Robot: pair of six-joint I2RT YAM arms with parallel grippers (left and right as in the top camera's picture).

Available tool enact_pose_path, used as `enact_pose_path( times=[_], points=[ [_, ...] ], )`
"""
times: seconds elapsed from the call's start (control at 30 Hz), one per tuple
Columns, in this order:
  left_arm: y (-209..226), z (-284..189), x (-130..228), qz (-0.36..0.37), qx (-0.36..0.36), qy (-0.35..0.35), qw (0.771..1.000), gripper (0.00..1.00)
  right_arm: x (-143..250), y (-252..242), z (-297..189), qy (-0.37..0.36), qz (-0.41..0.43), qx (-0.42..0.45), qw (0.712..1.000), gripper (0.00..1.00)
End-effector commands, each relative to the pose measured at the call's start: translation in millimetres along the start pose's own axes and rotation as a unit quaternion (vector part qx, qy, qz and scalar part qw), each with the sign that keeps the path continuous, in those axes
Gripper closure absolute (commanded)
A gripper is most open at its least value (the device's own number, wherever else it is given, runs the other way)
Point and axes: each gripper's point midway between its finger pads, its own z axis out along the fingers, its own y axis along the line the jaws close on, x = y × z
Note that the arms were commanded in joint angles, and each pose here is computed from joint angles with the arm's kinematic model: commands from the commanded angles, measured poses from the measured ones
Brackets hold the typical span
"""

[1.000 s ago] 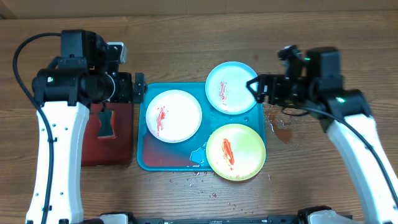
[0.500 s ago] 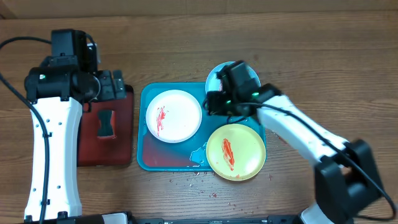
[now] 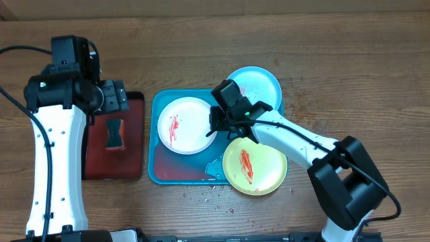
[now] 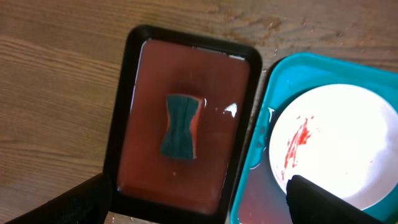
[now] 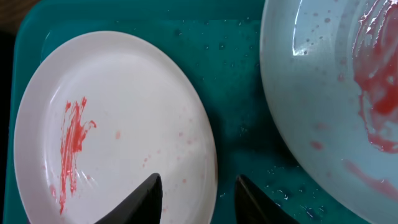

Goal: Clean dirty plates on tray and stack at the side

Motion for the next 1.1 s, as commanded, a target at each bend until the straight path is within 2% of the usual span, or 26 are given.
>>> enact_pose_path(
  times=[0.0,0.1,0.37,0.47,0.53,0.63,0.73,0.77,1.07],
  points=[
    [4,13,8,-0.005,-0.01,0.018,1.0,0.11,-4,-2,8,-0.006,0.02,0.011,1.0,0.63],
    [8,18,12,-0.004,-0.022,0.022,0.999,0.11,1,-6,16,0.003,0.021,0.017,1.0,0.64],
    [16,36,17,-0.004,-0.049,0.023,0.999,0.12,8,-11,30,0.016,0.027,0.023,0.999,0.76],
    [15,46,20,-0.004,-0.05,0.023,0.998,0.14,15,-14,36,0.026,0.039,0.03,0.998,0.86],
    [17,52,22,-0.003,-0.057,0.022,0.998,0.17,16,-15,36,0.028,0.048,0.032,0.998,0.92],
    [22,62,27,-0.002,-0.071,0.025,0.997,0.23,18,-16,36,0.031,0.049,0.034,0.998,0.96],
    [28,71,34,0.001,-0.089,0.029,0.996,0.46,20,-17,36,0.034,0.049,0.037,0.998,0.96],
    [29,75,35,0.001,-0.093,0.027,0.995,0.49,20,-17,36,0.035,0.049,0.038,0.997,0.96],
    [22,108,30,0.087,-0.081,-0.01,0.993,0.5,22,-19,35,0.04,0.049,0.042,0.997,0.96]
  ],
)
